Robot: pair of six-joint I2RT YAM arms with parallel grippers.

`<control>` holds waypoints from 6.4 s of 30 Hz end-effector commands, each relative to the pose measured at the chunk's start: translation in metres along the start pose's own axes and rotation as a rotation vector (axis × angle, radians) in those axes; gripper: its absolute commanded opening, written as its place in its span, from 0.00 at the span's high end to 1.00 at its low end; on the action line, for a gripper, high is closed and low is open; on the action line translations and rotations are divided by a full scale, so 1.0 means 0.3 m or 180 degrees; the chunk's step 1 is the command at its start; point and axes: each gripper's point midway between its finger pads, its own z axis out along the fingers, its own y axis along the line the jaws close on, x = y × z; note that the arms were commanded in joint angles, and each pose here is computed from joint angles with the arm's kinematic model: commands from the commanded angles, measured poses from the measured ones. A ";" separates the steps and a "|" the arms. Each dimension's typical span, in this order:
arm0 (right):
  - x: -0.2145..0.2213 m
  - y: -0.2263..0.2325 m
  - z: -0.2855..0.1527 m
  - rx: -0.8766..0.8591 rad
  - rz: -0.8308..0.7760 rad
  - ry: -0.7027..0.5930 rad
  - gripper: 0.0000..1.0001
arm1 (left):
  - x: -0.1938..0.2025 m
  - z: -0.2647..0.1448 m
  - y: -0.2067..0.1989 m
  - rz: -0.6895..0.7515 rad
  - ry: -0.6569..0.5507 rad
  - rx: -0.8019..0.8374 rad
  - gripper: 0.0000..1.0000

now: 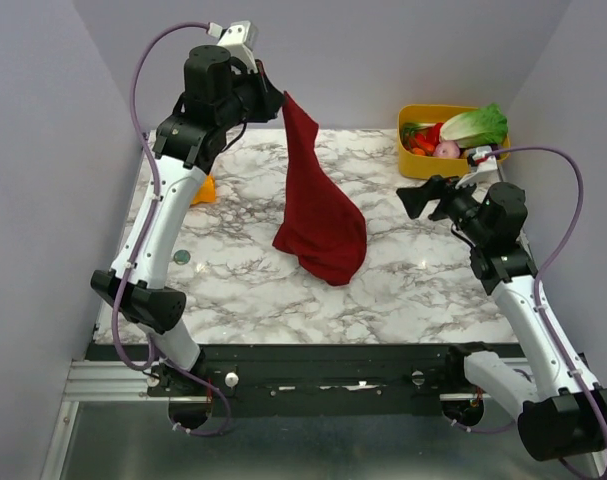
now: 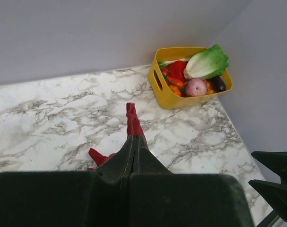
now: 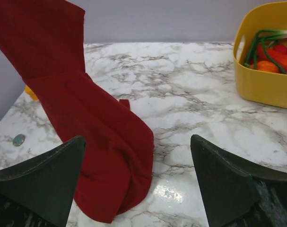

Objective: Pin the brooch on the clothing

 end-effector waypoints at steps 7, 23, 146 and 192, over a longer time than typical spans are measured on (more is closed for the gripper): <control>-0.008 0.197 0.017 -0.0913 -0.0039 0.0294 0.00 | 0.065 -0.145 -0.070 0.0331 0.0105 0.0153 1.00; -0.069 0.616 0.109 -0.2005 -0.0566 0.0311 0.00 | 0.314 -0.308 -0.400 0.0710 0.0711 0.1882 1.00; 0.681 0.419 0.011 -0.2123 0.0325 0.2174 0.15 | 0.694 -0.212 -0.178 0.0887 0.1089 0.1025 1.00; -0.646 0.758 -0.691 -0.2461 -0.0881 -0.0987 0.99 | -0.335 -1.035 -0.420 0.0770 -0.1786 0.0938 1.00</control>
